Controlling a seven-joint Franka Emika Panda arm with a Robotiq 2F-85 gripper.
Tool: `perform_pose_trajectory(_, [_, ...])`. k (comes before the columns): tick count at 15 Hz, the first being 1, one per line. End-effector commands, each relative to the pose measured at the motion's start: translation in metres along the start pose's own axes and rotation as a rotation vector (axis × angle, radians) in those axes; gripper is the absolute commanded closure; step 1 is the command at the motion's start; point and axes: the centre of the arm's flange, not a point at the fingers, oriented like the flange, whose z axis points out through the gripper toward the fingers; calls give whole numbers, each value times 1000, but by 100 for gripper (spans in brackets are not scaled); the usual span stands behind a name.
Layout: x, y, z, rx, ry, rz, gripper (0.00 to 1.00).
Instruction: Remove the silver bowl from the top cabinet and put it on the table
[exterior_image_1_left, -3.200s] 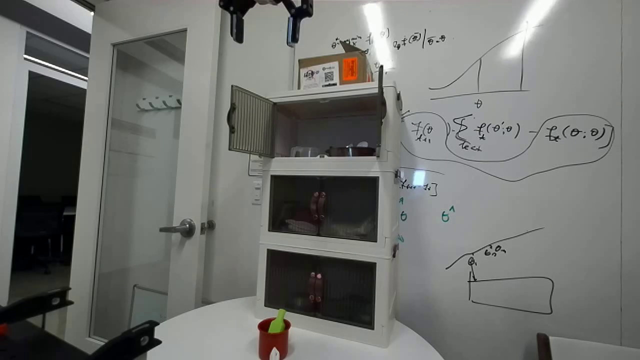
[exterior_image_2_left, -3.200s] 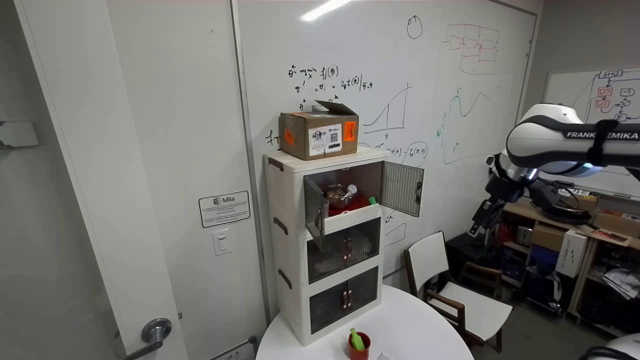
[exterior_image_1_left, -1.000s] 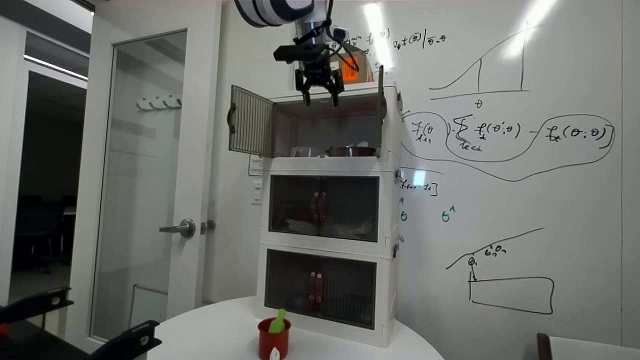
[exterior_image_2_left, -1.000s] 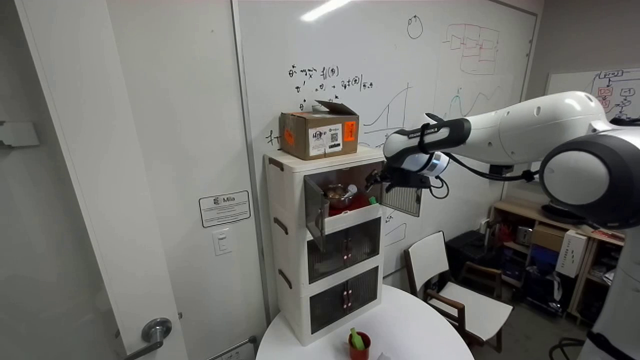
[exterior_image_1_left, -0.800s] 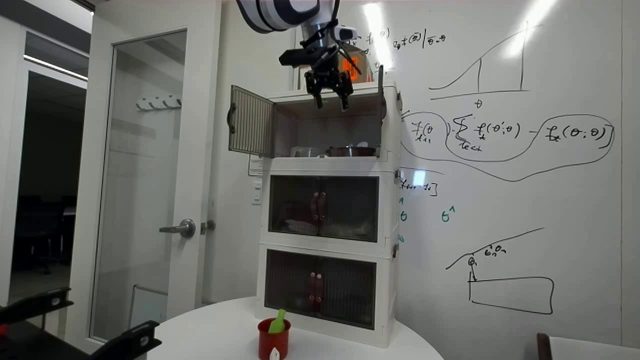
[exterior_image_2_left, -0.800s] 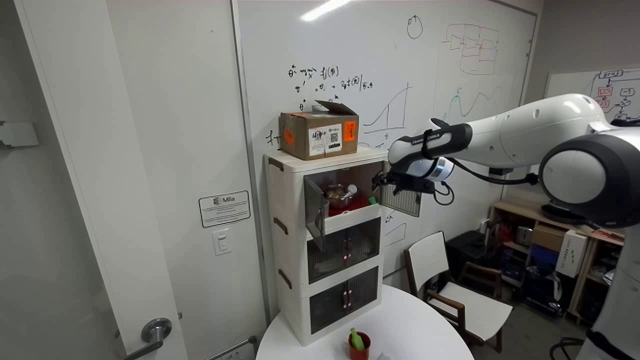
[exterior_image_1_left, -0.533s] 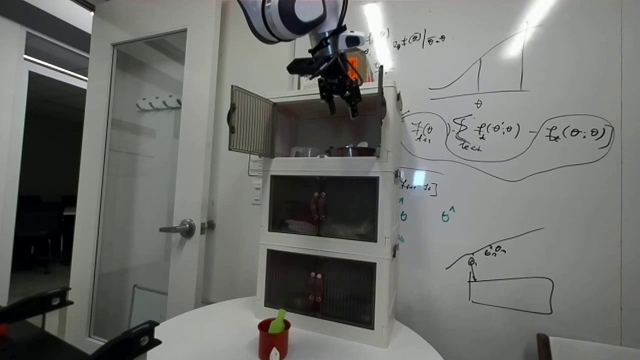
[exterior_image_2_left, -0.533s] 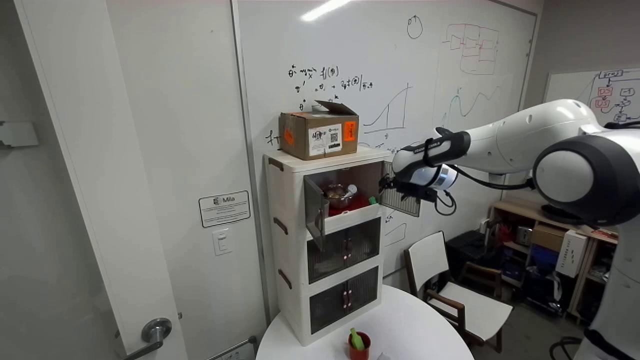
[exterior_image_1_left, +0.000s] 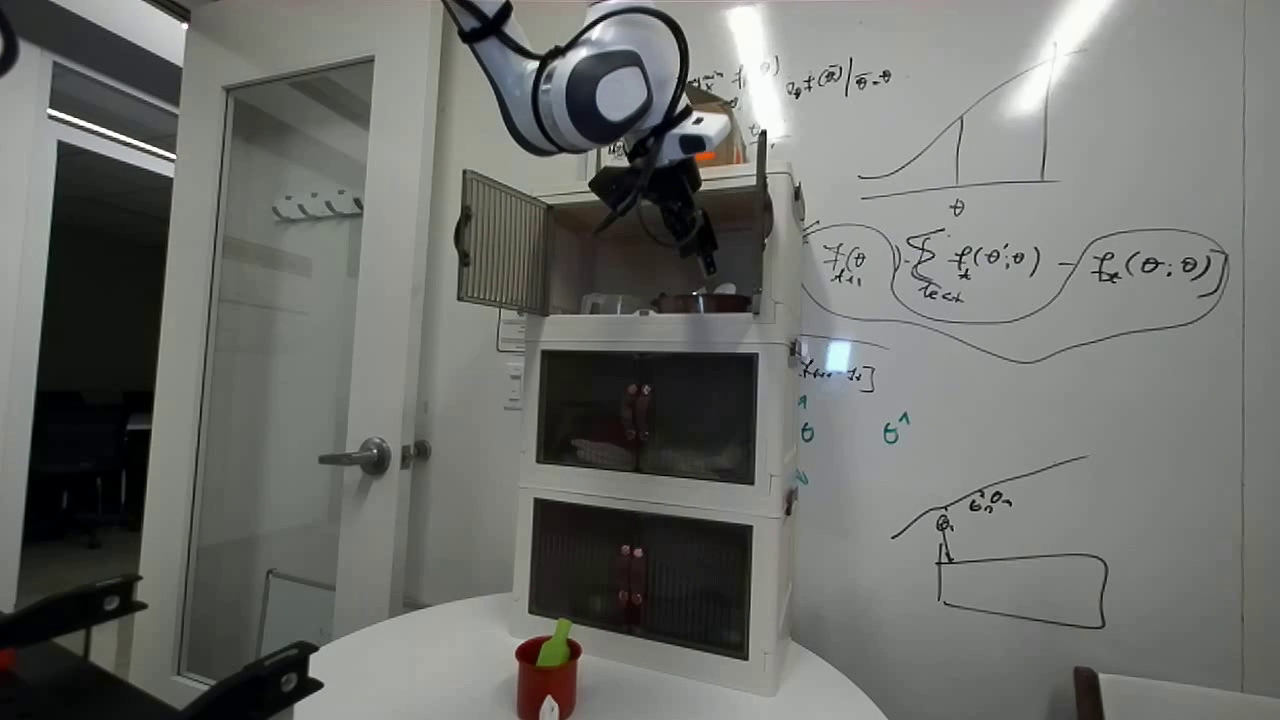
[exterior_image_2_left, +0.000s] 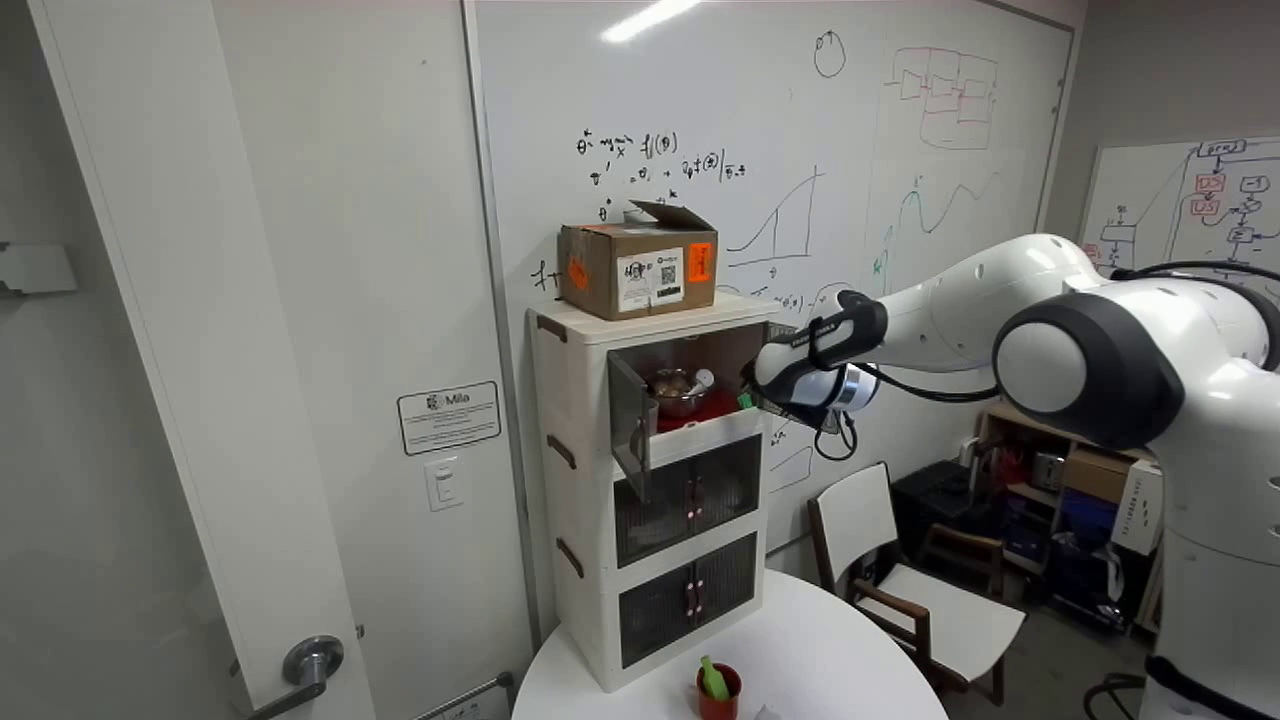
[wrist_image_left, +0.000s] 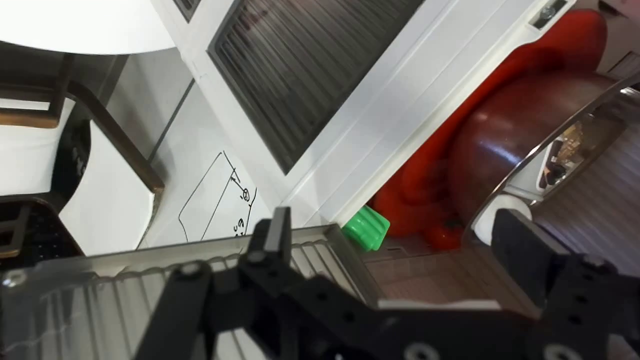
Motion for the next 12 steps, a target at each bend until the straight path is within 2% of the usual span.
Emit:
perform_pose_trajectory(1, [3, -40, 29, 35, 73, 42, 0])
perform_pose_trajectory(6, [9, -69, 45, 75, 123, 44, 0])
perform_pose_trajectory(12, [20, -93, 67, 94, 119, 63, 0])
